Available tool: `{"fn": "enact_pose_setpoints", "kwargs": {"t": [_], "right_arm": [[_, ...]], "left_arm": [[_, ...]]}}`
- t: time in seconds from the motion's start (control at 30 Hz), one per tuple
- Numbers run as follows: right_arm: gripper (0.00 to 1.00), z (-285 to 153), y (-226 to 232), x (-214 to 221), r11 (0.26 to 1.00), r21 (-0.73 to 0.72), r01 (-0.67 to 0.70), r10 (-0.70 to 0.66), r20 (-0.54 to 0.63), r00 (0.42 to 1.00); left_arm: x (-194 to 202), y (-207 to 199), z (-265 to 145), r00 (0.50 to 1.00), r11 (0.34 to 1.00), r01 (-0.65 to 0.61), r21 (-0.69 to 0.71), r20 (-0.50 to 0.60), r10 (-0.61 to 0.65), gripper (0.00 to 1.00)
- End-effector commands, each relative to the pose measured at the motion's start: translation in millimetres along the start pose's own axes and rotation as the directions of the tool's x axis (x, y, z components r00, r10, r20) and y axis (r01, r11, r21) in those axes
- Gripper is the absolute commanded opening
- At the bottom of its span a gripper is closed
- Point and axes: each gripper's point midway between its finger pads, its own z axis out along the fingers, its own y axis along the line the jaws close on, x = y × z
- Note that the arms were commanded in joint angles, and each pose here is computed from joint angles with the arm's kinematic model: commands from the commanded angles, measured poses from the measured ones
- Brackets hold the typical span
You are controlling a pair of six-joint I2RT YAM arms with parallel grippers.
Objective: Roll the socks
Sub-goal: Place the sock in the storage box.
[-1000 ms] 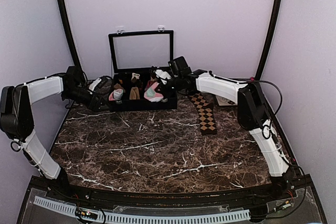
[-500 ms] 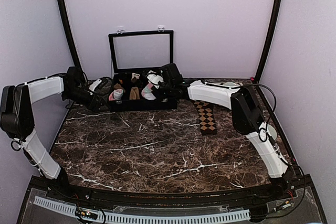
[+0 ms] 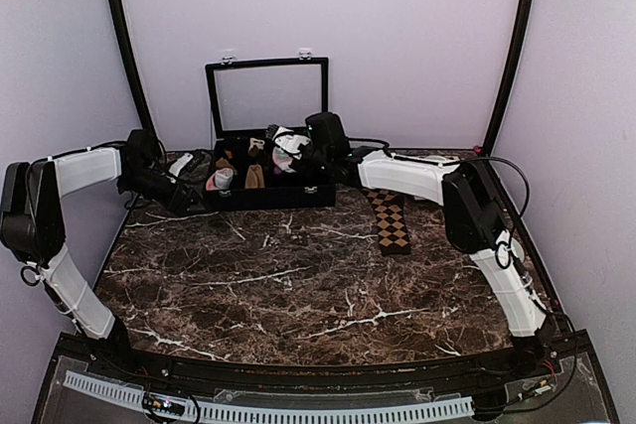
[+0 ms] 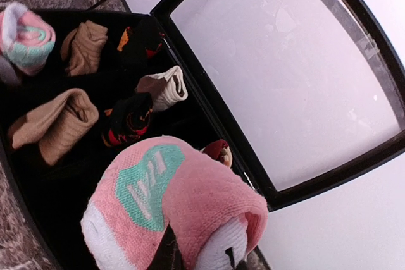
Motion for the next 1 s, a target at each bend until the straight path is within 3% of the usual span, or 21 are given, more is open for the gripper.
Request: {"fn": "enact_pose_setpoints", "kwargs": {"t": [0.0,0.17,0.4,0.73,0.97], "right_arm": [[0.0,-16.7,8.0,-16.4,0.952,0.098,0.289,-0.289,-0.012,0.957],[0.0,-17.4,20.3,10.3,0.843,0.168,0.51,-0.494,-0.129,0.86],[0.0,-28.2,60.7,-6.6,0.825,0.134,0.549,-0.541,-0.094,0.836],[0.0,-36.3,108.5,-11.0,0.949,-0.084,0.304,-0.31,-0.066,0.949],[0.0,-28.6,105.9,-7.3,0.965,-0.256,0.062,-0.098,-0.133,0.986]], "left_arm": [[1.5,-7.5,-5.9,1.0,1.0,-0.009,0.02,0.016,0.009,0.76],[3.4,-11.3,-5.4,1.0,0.999,-0.001,0.037,0.016,0.0,0.76],[1.9,-12.1,-7.3,1.0,0.999,0.002,0.033,0.022,-0.003,0.76],[0.9,-6.5,-5.7,1.0,1.0,0.003,0.012,0.026,-0.003,0.75],[1.1,1.7,0.4,1.0,1.0,0.019,0.001,0.016,-0.019,0.75]]}}
